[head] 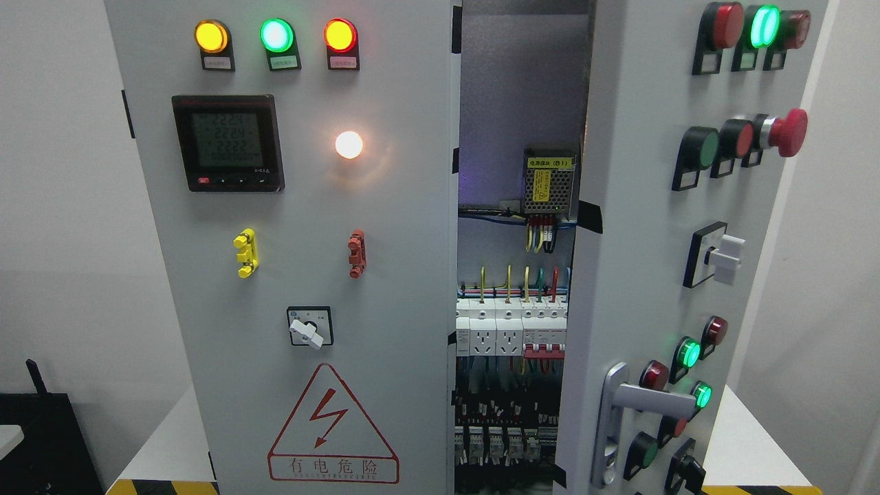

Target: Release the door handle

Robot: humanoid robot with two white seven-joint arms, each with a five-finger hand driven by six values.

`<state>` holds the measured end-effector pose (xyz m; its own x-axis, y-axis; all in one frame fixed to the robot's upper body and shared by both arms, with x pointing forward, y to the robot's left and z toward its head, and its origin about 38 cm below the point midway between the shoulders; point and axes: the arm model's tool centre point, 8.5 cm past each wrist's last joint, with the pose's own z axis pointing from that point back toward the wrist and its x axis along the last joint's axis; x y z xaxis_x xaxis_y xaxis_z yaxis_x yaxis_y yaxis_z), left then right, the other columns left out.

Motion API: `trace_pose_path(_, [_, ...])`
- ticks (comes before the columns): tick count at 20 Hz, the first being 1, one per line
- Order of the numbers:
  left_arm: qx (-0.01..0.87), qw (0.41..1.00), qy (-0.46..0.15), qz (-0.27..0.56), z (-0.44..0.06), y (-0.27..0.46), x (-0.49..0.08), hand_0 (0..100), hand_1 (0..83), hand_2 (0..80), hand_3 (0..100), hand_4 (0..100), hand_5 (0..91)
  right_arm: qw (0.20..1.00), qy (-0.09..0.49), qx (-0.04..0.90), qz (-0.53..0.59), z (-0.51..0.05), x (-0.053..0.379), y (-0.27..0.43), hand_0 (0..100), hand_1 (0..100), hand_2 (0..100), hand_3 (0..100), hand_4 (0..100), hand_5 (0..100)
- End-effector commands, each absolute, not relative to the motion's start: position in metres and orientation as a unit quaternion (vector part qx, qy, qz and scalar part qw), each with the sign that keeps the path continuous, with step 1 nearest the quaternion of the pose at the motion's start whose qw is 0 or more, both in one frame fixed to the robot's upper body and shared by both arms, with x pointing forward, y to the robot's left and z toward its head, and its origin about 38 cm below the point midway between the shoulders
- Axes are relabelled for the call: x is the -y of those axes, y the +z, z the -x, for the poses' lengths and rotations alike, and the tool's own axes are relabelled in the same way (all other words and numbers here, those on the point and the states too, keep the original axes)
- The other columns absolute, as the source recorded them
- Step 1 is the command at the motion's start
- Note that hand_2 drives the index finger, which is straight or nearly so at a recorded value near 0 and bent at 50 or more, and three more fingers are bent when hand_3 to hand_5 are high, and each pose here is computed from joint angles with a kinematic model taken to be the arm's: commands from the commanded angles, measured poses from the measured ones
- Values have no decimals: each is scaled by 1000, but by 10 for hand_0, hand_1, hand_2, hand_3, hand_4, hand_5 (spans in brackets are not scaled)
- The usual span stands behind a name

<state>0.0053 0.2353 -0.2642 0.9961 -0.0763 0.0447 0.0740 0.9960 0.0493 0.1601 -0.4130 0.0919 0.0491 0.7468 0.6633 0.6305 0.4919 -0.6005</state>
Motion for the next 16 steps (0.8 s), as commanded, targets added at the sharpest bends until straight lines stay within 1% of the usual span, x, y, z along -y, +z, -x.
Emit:
trace_pose_path(1, [21,999,-37,-23,-4,-264,-235,120,389,0,0,0,0,709,-37,533,461,-74,402,-49,591,330,590,1000,934,986])
trace_pose_path(4, [21,999,-37,-23,-4,-264,-235,120,389,0,0,0,0,782,-29,459,422,-38,395,-102,601,325,538,1000,895,958])
trace_pose_path(7, [21,999,-37,-23,-4,-264,-235,120,389,0,0,0,0,829,-55,391,396,-5,385,-145,621,290,463,997,857,928])
trace_pose_path(8, [21,999,-37,-23,-4,-264,-235,120,389,0,0,0,0,840,-68,371,389,4,381,-155,622,284,456,979,854,922])
trace_pose_path(9, [21,999,-37,-23,-4,-264,-235,120,389,0,0,0,0,850,-74,354,383,13,378,-164,619,277,439,928,835,907])
trace_pose_path(11, [21,999,-37,-23,-4,-264,-235,120,389,0,0,0,0,868,-79,326,366,22,368,-180,614,273,418,889,802,874])
trace_pose_path(13, [21,999,-37,-23,-4,-264,-235,120,389,0,0,0,0,883,-82,298,352,32,359,-193,607,275,387,840,758,817])
trace_pose_path(14, [21,999,-37,-23,-4,-264,-235,120,389,0,0,0,0,891,-82,285,343,36,355,-199,606,275,372,809,705,773])
trace_pose_path(16, [21,999,-37,-23,-4,-264,-235,120,389,0,0,0,0,912,-79,258,310,46,341,-211,600,277,337,744,658,709])
